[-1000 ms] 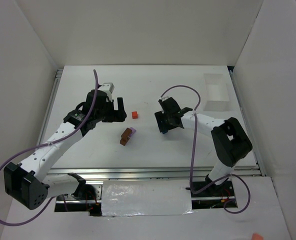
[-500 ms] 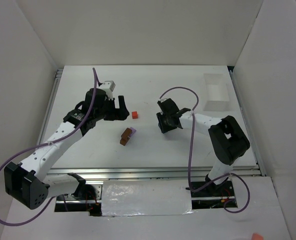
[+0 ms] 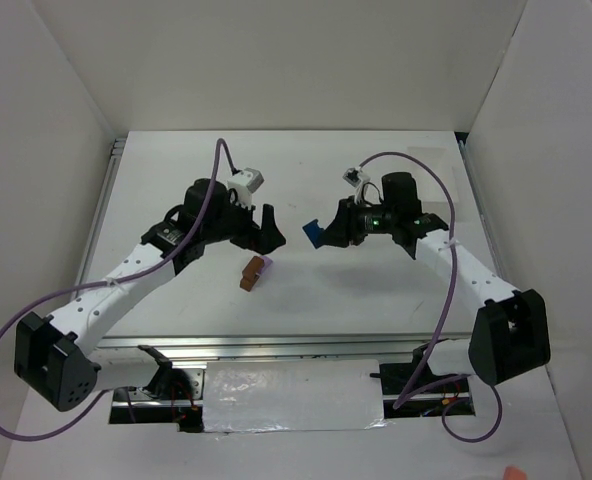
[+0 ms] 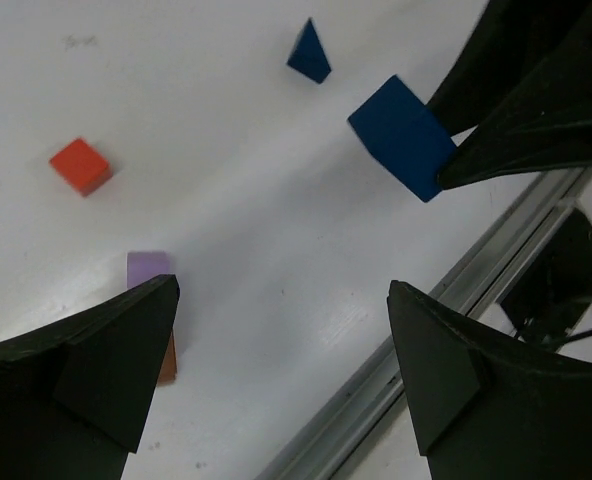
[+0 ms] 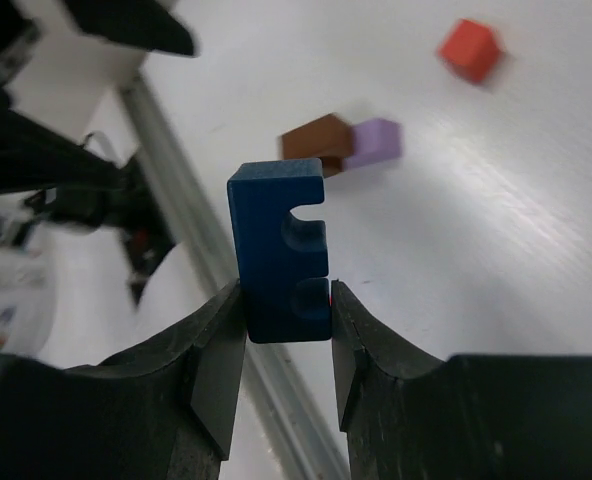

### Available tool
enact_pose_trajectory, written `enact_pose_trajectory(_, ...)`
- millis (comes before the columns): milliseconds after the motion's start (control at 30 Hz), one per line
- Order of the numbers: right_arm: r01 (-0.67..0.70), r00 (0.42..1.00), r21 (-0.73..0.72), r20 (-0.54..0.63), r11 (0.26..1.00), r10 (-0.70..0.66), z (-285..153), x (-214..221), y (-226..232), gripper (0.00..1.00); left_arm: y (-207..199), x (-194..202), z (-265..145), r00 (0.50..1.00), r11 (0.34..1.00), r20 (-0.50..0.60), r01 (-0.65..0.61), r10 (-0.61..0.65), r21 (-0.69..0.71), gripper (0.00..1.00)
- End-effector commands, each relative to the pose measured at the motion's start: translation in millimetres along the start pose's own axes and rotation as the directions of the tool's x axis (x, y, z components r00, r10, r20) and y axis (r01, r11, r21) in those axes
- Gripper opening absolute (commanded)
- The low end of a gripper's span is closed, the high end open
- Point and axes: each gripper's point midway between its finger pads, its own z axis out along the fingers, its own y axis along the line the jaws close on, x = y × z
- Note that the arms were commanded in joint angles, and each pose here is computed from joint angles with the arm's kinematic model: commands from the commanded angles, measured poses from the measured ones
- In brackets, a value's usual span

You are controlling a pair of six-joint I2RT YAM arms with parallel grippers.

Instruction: Build the wood block tower

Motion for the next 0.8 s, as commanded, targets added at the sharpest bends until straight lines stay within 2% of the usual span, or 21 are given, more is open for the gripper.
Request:
enact_pose_trajectory(0,0.009,0.993,-0.376,-0.104,0.927,-0.052,-22,7,69,0.3,-37,-20,-17,0.96,0.944,0.149,-0.265,0.239,0.195,0.99)
enact_pose_trajectory(33,0.002,0.992,-0.39,-0.113,0.921,-0.05,-23,8,71,0.3,-37,-10,-17,0.946,0.924,0.15,-0.314,0.287,0.216,0.99)
enact_pose_trajectory(67,-0.014,0.991,-0.402,-0.127,0.916,-0.041,-25,9,75,0.29,-41,-13,-20,0.896,0.874,0.213,-0.433,0.39,0.221,0.99)
enact_pose_trajectory(100,-0.038,0.989,-0.408,-0.143,0.912,-0.022,-25,9,77,0.29,-42,-16,-26,0.856,0.843,0.255,-0.501,0.45,0.194,0.99)
enact_pose_trajectory(133,-0.074,0.986,-0.401,-0.169,0.913,0.005,-23,12,74,0.28,-42,-15,-28,0.828,0.818,0.268,-0.545,0.492,0.183,0.99)
enact_pose_trajectory(167,-0.117,0.979,-0.396,-0.202,0.911,0.037,-23,15,73,0.26,-42,-16,-30,0.766,0.758,0.289,-0.63,0.574,0.166,0.99)
enact_pose_trajectory(200,-0.127,0.976,-0.426,-0.214,0.896,0.036,-25,13,78,0.25,-44,-15,-33,0.741,0.73,0.29,-0.663,0.606,0.167,0.99)
enact_pose_trajectory(233,-0.165,0.968,-0.438,-0.242,0.884,0.06,-22,16,76,0.24,-45,-24,-36,0.69,0.685,0.308,-0.714,0.655,0.143,0.99)
enact_pose_trajectory(267,-0.192,0.962,-0.452,-0.263,0.871,0.075,-23,18,77,0.21,-46,-25,-37,0.672,0.664,0.303,-0.733,0.676,0.144,0.99)
enact_pose_trajectory(300,-0.198,0.96,-0.464,-0.269,0.864,0.075,-23,16,79,0.21,-44,-15,-33,0.674,0.652,0.253,-0.737,0.694,0.178,0.99)
enact_pose_trajectory(333,-0.225,0.953,-0.477,-0.287,0.85,0.091,-21,17,78,0.21,-49,-25,-36,0.63,0.608,0.27,-0.776,0.728,0.171,0.99)
enact_pose_trajectory(400,-0.246,0.946,-0.484,-0.307,0.84,0.1,-21,18,79,0.21,-52,-19,-32,0.616,0.58,0.238,-0.787,0.751,0.21,0.99)
enact_pose_trajectory(600,-0.302,0.927,-0.472,-0.349,0.828,0.139,-17,21,78,0.21,-81,-14,-30,0.432,0.365,0.289,-0.895,0.854,0.258,0.99)
enact_pose_trajectory(633,-0.311,0.923,-0.468,-0.354,0.827,0.147,-17,20,79,0.21,-87,-3,-29,0.382,0.302,0.286,-0.909,0.879,0.286,0.99)
enact_pose_trajectory(767,-0.32,0.92,-0.465,-0.36,0.826,0.154,-16,19,79,0.21,-93,12,-15,0.282,0.203,0.247,-0.931,0.927,0.304,0.99)
